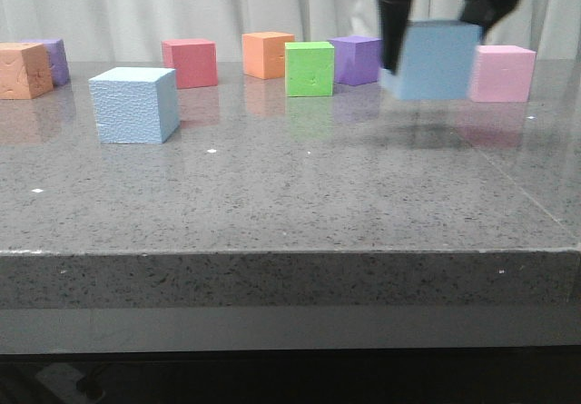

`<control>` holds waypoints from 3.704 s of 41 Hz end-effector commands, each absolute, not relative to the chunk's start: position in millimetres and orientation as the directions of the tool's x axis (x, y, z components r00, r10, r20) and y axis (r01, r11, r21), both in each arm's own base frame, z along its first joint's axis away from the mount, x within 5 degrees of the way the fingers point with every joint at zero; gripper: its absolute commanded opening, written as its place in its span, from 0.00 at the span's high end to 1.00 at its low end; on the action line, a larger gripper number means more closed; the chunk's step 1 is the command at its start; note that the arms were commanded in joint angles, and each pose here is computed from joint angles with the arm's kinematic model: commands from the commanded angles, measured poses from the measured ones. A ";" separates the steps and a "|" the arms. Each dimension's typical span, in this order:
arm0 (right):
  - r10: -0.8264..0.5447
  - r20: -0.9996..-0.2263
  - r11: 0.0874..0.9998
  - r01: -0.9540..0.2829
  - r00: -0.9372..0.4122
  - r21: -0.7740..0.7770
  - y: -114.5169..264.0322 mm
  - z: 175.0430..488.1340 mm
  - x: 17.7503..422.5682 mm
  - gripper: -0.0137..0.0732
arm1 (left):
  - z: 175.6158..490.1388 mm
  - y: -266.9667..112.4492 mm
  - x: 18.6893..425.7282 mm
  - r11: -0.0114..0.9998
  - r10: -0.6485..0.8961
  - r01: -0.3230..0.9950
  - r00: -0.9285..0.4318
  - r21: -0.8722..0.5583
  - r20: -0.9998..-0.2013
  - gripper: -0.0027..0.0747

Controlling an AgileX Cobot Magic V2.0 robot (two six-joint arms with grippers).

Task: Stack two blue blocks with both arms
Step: 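Carry the blue cube with the right gripper to table center and set it down, then open the right gripper and lift it away from the cube, then move the left gripper toward the other light blue cube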

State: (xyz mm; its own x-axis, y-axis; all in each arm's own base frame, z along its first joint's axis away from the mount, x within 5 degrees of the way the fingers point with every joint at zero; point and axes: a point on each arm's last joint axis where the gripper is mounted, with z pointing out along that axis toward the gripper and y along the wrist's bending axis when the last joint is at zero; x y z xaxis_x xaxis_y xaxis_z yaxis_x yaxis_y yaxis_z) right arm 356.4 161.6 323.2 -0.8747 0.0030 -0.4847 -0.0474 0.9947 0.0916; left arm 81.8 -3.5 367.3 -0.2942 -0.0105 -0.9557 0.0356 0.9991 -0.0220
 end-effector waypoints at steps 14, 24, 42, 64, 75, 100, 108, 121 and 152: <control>0.060 -0.559 0.992 -0.011 -0.827 0.123 228.1 329.4 351.3 0.39 | 383.8 -4.4 83.7 0.998 -0.025 0.045 -0.198 -0.035 -0.980 0.52; 0.066 -0.542 0.992 -0.005 -0.838 0.128 237.6 313.7 361.4 0.39 | 383.8 -4.4 83.7 0.998 -0.025 0.045 -0.198 -0.035 -0.980 0.52; 0.056 -0.558 0.989 -0.030 -0.828 0.143 234.3 325.9 357.0 0.08 | 383.8 -4.4 83.7 0.998 -0.025 0.045 -0.198 -0.035 -0.980 0.52; -0.277 -0.665 0.907 -0.417 -0.693 0.057 163.3 428.3 252.0 0.08 | 383.8 -4.4 83.7 0.998 -0.025 0.045 -0.198 -0.035 -0.980 0.52; -0.257 -0.804 0.880 -0.475 -0.535 0.034 120.7 436.2 187.9 0.08 | 383.8 -4.4 83.7 0.998 -0.025 0.045 -0.198 -0.035 -0.980 0.52; -0.280 -0.871 0.852 -0.523 -0.404 -0.031 70.1 382.0 112.2 0.08 | 383.8 -4.4 83.7 0.998 -0.025 0.045 -0.198 -0.035 -0.980 0.52; -0.291 -0.863 0.853 -0.521 -0.413 -0.038 68.2 381.1 110.5 0.08 | 383.9 -4.4 83.8 0.998 -0.025 0.045 -0.197 -0.035 -0.980 0.52; -0.300 -0.844 0.853 -0.522 -0.446 -0.027 67.7 378.2 108.7 0.08 | 382.7 -5.0 88.1 0.998 -0.025 0.050 -0.185 -0.035 -0.982 0.51; -0.300 -0.844 0.853 -0.522 -0.446 -0.027 67.7 378.2 108.7 0.08 | 374.7 -63.3 181.4 0.946 0.084 0.323 -0.311 -0.023 -0.947 0.19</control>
